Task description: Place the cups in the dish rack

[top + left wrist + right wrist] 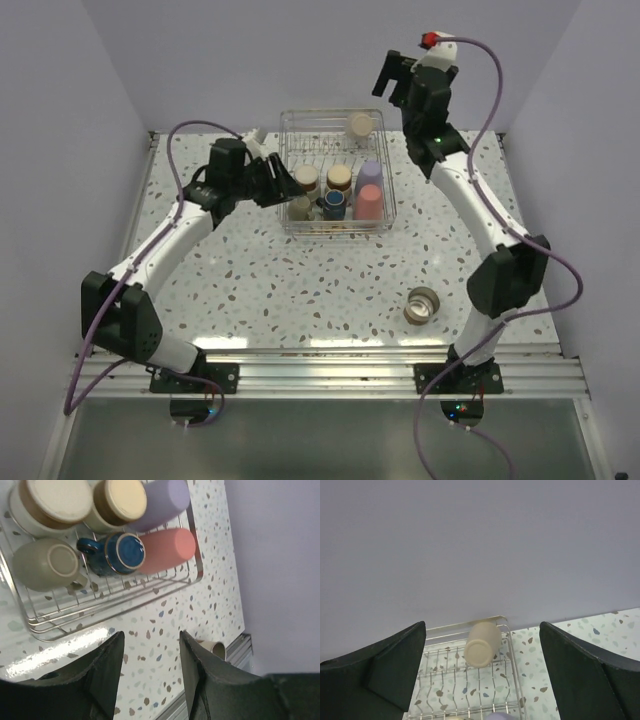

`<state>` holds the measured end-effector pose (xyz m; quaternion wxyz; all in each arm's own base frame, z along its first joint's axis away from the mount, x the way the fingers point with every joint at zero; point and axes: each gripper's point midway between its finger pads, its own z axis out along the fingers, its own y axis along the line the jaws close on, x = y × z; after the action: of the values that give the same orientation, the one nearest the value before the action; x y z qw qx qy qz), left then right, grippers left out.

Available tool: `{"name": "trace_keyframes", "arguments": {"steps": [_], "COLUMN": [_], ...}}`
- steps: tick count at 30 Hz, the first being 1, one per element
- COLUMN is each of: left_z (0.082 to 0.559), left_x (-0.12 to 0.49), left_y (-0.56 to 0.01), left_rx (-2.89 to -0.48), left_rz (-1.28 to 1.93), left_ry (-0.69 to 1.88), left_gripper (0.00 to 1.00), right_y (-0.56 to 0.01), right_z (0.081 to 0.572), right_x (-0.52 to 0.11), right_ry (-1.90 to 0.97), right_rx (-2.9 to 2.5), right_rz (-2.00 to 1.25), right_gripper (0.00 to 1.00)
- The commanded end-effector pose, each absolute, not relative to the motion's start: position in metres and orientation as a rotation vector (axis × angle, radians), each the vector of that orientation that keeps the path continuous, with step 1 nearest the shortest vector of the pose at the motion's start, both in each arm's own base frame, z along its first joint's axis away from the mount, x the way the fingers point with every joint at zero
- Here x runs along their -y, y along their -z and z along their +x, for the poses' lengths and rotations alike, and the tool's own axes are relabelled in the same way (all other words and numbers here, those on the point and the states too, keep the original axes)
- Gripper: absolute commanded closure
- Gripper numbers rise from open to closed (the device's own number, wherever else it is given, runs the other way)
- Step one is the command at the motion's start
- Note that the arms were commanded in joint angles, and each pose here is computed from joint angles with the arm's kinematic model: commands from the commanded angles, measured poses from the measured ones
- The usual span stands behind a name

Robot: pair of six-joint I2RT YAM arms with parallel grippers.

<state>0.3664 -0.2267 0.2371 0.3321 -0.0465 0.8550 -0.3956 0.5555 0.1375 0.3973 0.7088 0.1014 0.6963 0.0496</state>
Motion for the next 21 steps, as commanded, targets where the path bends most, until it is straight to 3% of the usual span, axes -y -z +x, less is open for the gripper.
{"name": "trace_keyframes", "arguments": {"steps": [1,12,18,21], "left_z": [0.348,0.254,0.192,0.184], "left_x": [0.250,0.409,0.463,0.470], "left_y": [-0.222,-0.176,-0.132,-0.125], "left_rx": [-2.324,-2.421,-2.483,-2.492], "left_rz": [0.058,0.754,1.063,1.082], "left_ry": [0.883,0.846,0.925,0.939], "left_gripper": [0.48,0.46,0.47,0.47], "right_y": [-0.433,-0.411,-0.403,-0.406], "right_z": [0.512,0.393,0.324,0.314], "right_x": [-0.122,-0.073,-0.038,-0.032], "right_ry": [-0.170,-0.152,-0.092,-0.079], "right_rx": [-1.517,-1.658,-1.670,-1.662], "right_rz": [0.278,0.412,0.448,0.447], "right_gripper": [0.02,0.01,0.01,0.02]}}
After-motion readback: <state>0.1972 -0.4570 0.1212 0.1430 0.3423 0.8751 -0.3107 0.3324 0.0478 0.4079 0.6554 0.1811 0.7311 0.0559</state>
